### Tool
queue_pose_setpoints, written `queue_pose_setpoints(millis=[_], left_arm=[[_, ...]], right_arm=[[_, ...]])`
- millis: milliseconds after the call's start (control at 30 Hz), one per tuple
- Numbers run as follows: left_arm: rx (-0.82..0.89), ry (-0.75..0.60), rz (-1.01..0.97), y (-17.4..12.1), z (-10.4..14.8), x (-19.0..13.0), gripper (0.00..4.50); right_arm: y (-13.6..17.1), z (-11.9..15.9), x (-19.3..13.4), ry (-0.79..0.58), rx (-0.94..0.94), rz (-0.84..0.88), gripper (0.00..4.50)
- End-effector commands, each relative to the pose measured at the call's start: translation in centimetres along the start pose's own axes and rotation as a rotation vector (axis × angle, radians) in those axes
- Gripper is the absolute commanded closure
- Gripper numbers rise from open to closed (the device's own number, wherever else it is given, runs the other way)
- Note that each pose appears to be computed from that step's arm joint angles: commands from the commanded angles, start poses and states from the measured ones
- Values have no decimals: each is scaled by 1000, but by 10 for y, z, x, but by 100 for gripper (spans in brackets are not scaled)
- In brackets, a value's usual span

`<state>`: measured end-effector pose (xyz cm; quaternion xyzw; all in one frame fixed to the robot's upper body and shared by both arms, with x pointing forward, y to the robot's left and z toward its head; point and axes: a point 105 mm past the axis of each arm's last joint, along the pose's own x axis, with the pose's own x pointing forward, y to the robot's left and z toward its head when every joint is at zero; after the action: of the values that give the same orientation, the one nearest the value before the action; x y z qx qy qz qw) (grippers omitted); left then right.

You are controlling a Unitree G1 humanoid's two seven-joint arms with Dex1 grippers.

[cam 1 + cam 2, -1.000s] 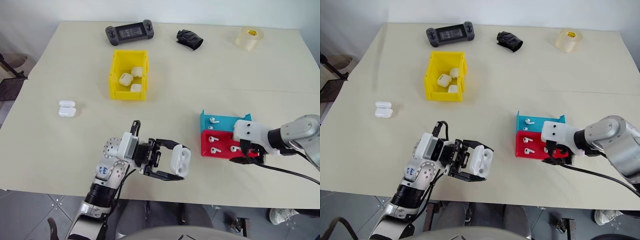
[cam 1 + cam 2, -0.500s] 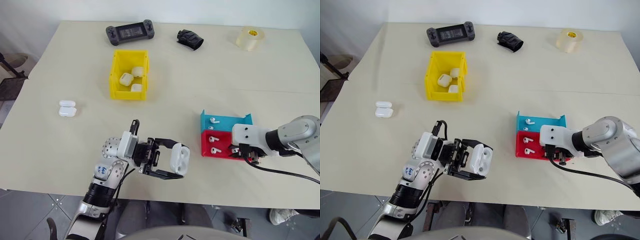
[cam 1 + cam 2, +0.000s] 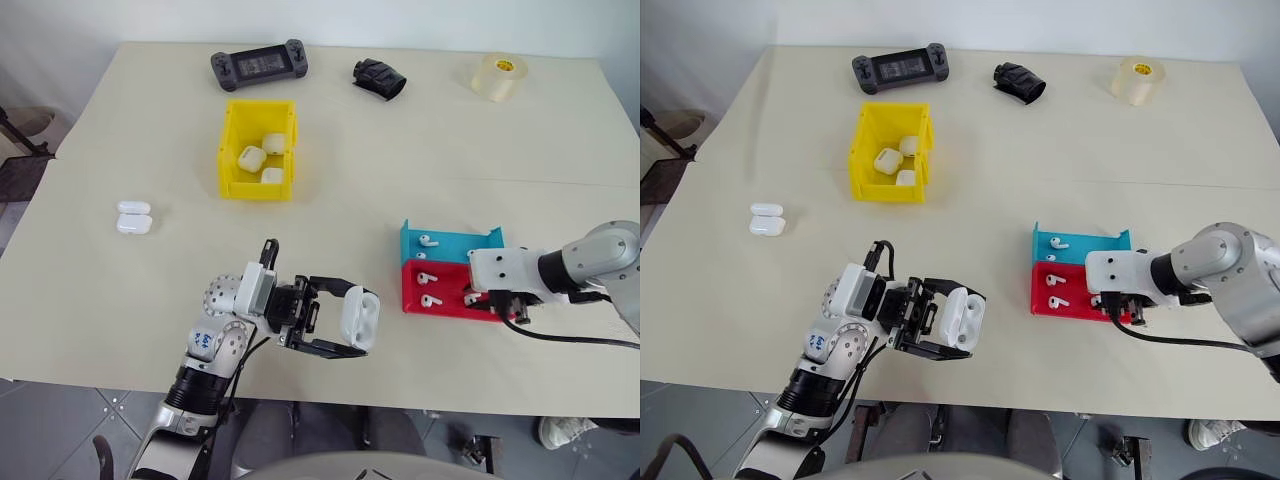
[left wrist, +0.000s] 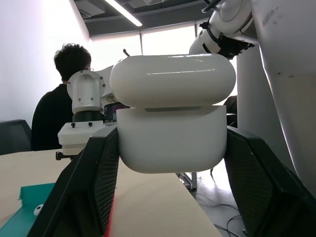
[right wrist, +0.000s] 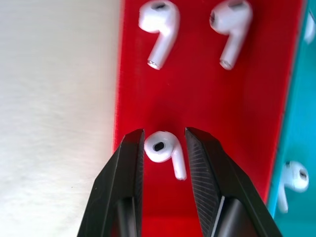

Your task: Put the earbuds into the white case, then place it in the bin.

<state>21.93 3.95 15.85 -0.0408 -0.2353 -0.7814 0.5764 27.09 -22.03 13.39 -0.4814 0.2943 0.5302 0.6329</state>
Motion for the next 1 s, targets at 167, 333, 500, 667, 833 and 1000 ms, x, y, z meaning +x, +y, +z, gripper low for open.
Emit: queue_pose_setpoints(millis=[167, 333, 500, 667, 833, 1000], left_arm=[[27, -7, -12, -3, 6, 4, 172], [30, -7, -8, -2, 6, 4, 172], [32, -5, -3, -2, 7, 4, 172], [34, -2, -1, -2, 7, 4, 172], [34, -3, 1, -2, 8, 4, 172], [34, -2, 6, -2, 8, 4, 172]], right_arm=[[-9, -1, -11, 27, -107, -23, 318], [-12, -6, -11, 55, -178, -16, 318], [-10, -7, -9, 45, -214, 13, 318], [-10, -5, -6, 28, -249, 18, 318], [-11, -3, -3, 15, -287, 23, 318], [-11, -8, -2, 37, -306, 33, 318]])
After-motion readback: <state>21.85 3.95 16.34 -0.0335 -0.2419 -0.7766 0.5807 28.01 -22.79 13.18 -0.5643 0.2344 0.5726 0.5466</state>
